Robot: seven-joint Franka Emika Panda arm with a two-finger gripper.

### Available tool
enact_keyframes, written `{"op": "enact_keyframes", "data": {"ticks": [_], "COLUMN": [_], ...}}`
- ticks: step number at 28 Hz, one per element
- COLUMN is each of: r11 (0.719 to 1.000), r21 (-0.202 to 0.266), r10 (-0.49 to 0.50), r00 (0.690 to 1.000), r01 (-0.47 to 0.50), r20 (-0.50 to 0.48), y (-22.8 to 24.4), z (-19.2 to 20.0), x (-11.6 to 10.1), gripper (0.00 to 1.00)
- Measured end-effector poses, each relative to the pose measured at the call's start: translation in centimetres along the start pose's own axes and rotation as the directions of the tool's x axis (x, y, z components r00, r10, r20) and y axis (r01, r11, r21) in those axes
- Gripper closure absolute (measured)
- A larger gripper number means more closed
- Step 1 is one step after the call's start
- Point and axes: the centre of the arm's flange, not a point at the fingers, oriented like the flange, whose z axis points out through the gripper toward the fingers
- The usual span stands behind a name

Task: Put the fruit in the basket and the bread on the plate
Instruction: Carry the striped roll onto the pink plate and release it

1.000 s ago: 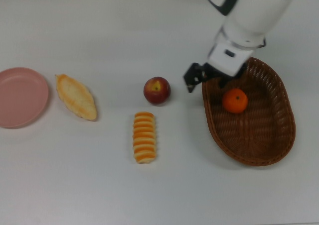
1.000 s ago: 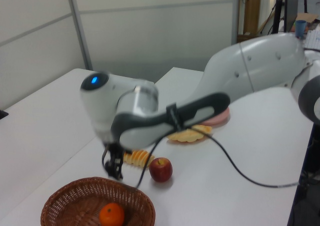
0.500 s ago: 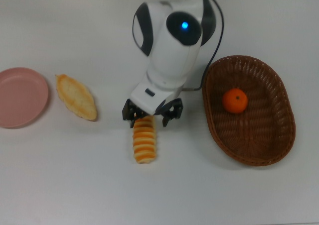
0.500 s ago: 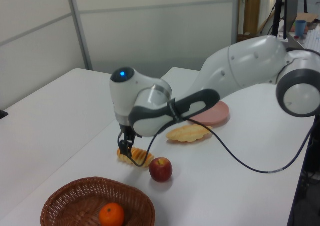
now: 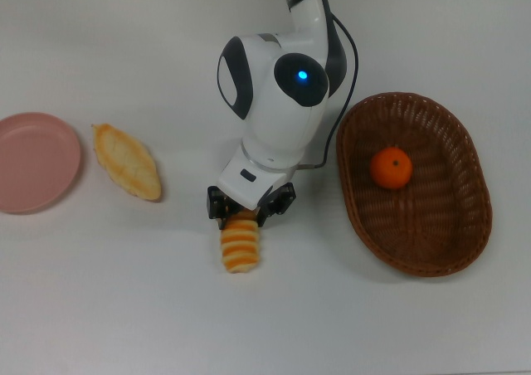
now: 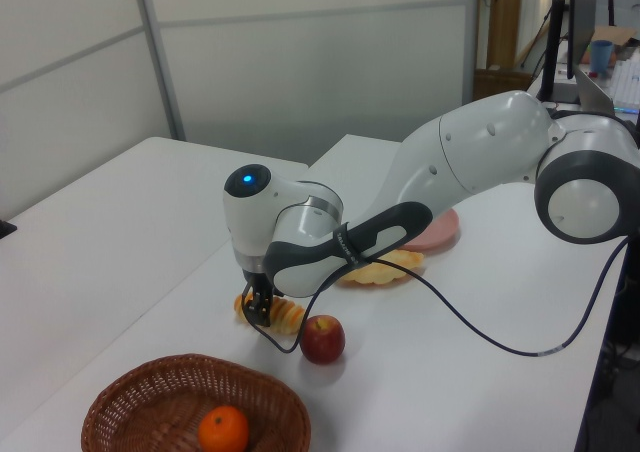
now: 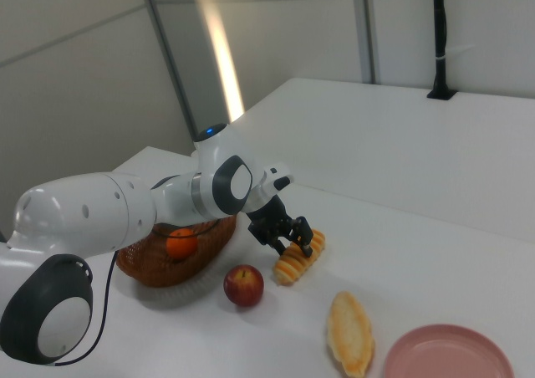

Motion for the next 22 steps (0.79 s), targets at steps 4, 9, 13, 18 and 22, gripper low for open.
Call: {"op": "enact_keyframes", "data": {"ticks": [4, 9, 13, 18, 22], "r11": [1.0, 1.0, 0.999, 0.992, 0.975], "r21": [-0.001, -0.004, -0.001, 0.036, 0.042], "r10": [0.008, 0.019, 0.037, 0.123, 0.22], "r00": [1.0, 1.0, 0.999, 0.992, 0.973], "r01": [-0.008, -0.019, -0.037, -0.122, -0.218], "r20": [0.0, -0.002, -0.004, -0.03, -0.067], "y": [0.6, 1.4, 2.1, 5.3, 11.1], "z": [0.0, 0.0, -0.2, -2.4, -5.6], "x": [0.0, 0.0, 0.0, 0.4, -0.1], "gripper": [0.44, 0.64, 0.76, 0.85, 0.85]}}
